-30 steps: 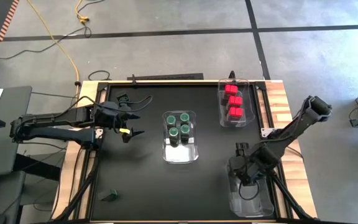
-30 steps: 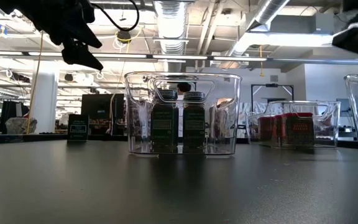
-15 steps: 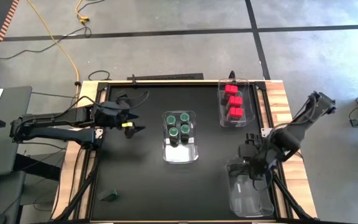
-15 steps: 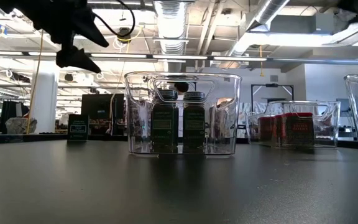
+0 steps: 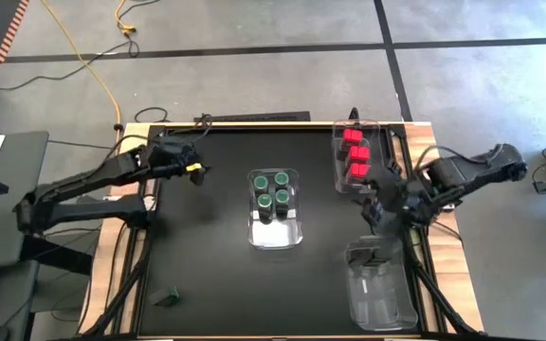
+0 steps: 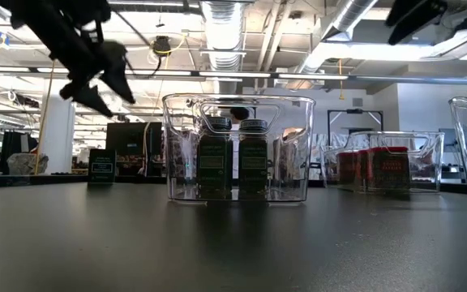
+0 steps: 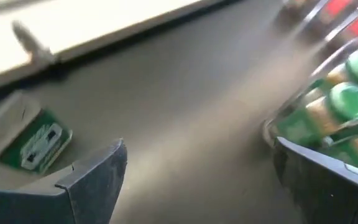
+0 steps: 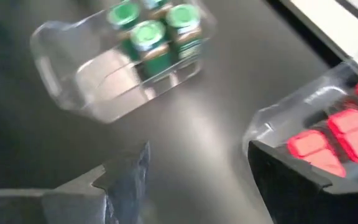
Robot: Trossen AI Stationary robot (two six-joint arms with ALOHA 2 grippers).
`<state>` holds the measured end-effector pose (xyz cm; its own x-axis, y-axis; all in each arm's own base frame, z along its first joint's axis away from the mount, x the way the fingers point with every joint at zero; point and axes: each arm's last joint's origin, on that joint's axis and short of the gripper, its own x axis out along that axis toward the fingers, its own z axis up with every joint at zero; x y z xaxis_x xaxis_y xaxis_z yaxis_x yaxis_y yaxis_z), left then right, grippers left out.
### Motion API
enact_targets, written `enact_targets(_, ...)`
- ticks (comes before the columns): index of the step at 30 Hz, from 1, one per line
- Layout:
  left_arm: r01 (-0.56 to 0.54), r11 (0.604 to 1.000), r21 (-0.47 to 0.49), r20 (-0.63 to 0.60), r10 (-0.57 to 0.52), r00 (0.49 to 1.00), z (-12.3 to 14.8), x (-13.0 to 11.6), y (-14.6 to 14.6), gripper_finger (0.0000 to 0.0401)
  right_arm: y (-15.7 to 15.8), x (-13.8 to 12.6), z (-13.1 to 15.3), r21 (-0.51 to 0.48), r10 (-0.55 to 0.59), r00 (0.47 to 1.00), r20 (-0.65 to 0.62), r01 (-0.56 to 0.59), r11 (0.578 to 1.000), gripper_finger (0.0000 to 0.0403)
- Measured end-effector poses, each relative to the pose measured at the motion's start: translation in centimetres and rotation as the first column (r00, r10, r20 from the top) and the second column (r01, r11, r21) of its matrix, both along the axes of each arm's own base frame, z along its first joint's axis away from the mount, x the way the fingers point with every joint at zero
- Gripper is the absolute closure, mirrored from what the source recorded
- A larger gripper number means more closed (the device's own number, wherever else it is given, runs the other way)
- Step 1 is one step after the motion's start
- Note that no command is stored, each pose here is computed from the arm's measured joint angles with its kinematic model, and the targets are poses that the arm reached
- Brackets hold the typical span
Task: Sort spices by type
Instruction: Put the black seasoning can into the bottom transparent bin
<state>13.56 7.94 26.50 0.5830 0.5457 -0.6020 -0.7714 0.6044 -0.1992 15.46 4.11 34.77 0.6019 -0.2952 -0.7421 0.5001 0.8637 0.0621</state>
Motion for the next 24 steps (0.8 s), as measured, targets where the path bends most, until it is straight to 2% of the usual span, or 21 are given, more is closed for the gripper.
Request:
enact_targets(3, -0.055, 0.995, -0.082, -0.064, 0.05, 0.997, -1.1, -0.5, 1.7, 0.0018, -1.5, 0.5, 0.1, -0.013, -0.077, 0.997, 0.003, 0.077, 0.997, 0.0103)
enact_targets(5, -0.095, 0.991, -0.097, -0.148, 0.08, 0.986, -1.9, -0.8, 2.8, 0.0018, -2.4, 0.8, 0.1, -0.028, -0.107, 0.994, 0.008, 0.107, 0.994, 0.0103)
enact_targets(10, -0.137, 0.977, -0.163, -0.3, 0.084, 0.95, -3.8, -1.4, 4.9, 0.0019, -3.8, 1.9, 0.4, -0.039, -0.151, 0.987, 0.062, 0.154, 0.987, 0.0104)
enact_targets(20, -0.202, 0.969, -0.142, -0.474, 0.113, 0.873, -5.5, -2.9, 7.7, 0.0034, -4.7, 2.5, 0.9, -0.021, -0.172, 0.977, 0.126, 0.176, 0.984, 0.0104)
enact_targets(24, -0.193, 0.969, -0.153, -0.488, 0.096, 0.867, -5.8, -2.8, 8.4, 0.0034, -4.7, 2.6, 1.0, -0.017, -0.172, 0.975, 0.141, 0.176, 0.984, 0.0104)
